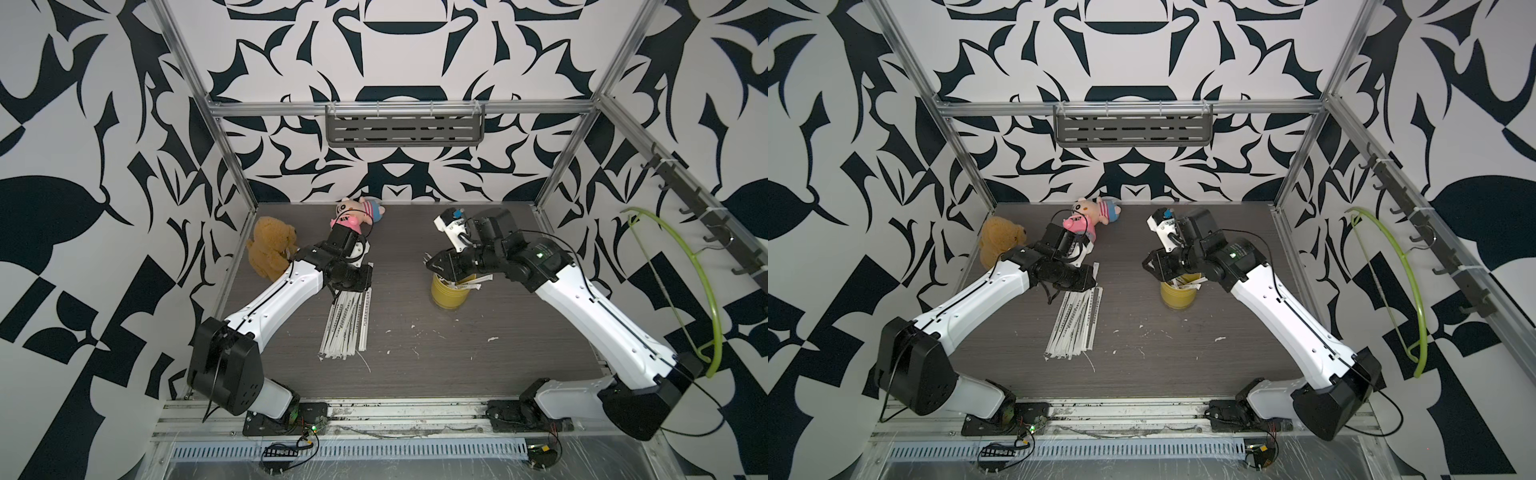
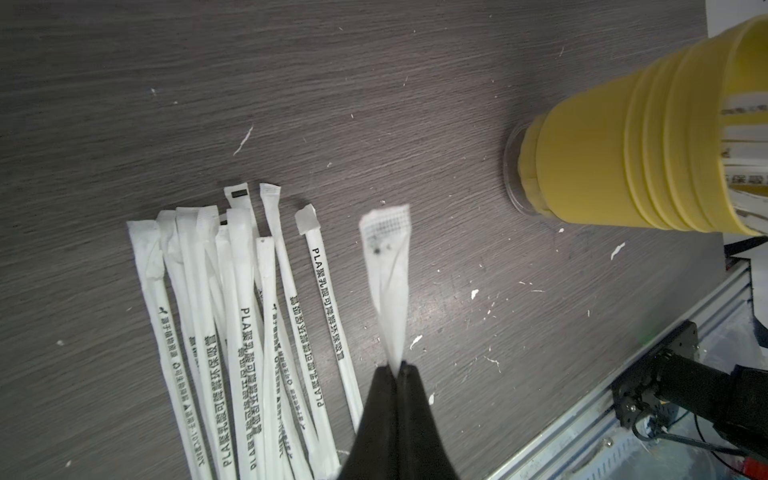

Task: Take the straws out of the storage container
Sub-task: Place the straw at the center of the board.

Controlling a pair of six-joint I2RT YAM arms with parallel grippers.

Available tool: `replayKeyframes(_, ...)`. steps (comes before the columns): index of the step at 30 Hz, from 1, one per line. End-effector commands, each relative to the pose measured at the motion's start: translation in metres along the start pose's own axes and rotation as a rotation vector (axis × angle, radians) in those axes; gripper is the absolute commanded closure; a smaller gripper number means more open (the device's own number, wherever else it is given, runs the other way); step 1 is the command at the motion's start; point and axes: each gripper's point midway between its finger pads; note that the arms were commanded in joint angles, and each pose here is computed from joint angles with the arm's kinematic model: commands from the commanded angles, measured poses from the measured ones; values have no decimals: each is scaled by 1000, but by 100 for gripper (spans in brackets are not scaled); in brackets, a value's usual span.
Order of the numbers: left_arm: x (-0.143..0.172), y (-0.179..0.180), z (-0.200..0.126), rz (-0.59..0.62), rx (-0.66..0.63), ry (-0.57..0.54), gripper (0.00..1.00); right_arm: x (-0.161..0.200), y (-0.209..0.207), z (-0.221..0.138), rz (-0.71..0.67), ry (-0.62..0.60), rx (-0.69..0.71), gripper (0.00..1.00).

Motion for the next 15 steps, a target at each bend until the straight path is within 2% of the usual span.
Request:
replayKeyframes(1,-3,9,11,-33,30,7,100,-13,21,14,-67,-25,-60,63)
replayKeyframes(4,-1,24,24,-57,7,27,100,-9,32,37,-78,11,-93,54)
replayKeyframes(8,1,32,36,-55,-15,59,100,-7,37,60,-76,28,-88,54)
replayKeyframes(15,0,39,48,-63,-42,107,100,-6,38,81,-47,45,-75,57)
Point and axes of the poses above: each gripper's point midway between its finger pads, its own z axis out along the fingers, its own y axis along the line the jaws close on, x = y × z, and after that the axes turned 7 degrees about -z, right-handed
